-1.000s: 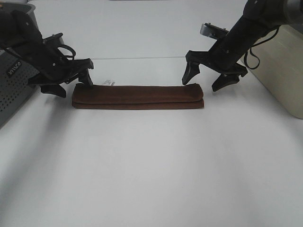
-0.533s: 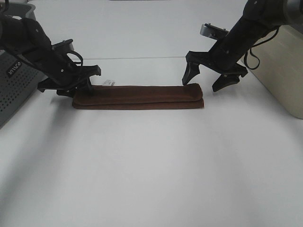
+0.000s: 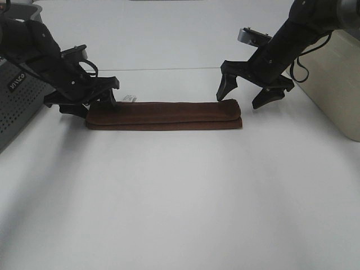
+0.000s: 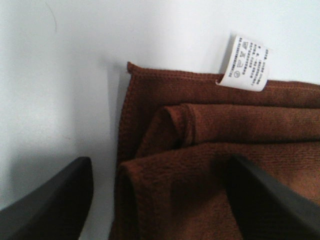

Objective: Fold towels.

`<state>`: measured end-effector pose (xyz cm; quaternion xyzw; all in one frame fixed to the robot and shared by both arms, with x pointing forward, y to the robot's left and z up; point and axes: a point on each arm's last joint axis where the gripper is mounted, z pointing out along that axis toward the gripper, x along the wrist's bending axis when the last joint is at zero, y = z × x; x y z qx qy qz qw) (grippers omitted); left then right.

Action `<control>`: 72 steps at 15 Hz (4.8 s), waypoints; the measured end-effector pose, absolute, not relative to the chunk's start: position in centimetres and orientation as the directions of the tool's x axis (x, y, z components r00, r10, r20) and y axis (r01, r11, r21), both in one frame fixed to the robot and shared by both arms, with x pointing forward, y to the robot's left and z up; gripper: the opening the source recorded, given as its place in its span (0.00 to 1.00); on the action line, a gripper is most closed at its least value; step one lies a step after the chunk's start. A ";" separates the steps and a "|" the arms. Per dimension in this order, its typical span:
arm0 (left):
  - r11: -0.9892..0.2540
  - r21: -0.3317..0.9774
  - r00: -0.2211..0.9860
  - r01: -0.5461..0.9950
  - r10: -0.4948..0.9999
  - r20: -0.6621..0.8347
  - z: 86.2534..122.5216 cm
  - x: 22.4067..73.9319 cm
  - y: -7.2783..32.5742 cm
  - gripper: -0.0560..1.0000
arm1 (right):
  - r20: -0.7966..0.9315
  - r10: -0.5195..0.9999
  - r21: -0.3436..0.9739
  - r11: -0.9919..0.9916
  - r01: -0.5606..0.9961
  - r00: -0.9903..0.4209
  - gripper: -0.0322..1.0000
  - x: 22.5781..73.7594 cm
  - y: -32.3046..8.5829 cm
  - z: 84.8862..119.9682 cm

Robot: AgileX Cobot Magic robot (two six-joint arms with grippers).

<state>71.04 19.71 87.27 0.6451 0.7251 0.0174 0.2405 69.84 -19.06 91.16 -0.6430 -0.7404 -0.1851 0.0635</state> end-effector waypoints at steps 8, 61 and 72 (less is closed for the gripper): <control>0.124 0.305 -0.032 0.944 0.956 -0.292 87.4 71.0 19.9 0.11 | 0.332 0.929 0.191 0.105 0.976 -0.165 0.89 69.8 -19.1 91.2; -0.058 0.442 0.098 0.895 0.993 -0.067 110.9 65.4 17.4 0.80 | 0.343 0.898 0.259 0.193 0.947 -0.277 0.89 62.0 -18.8 109.0; -0.078 0.461 0.099 0.884 0.995 -0.020 113.4 41.7 25.3 0.79 | 0.138 0.954 0.389 0.196 0.900 -0.267 0.89 41.7 -24.8 113.9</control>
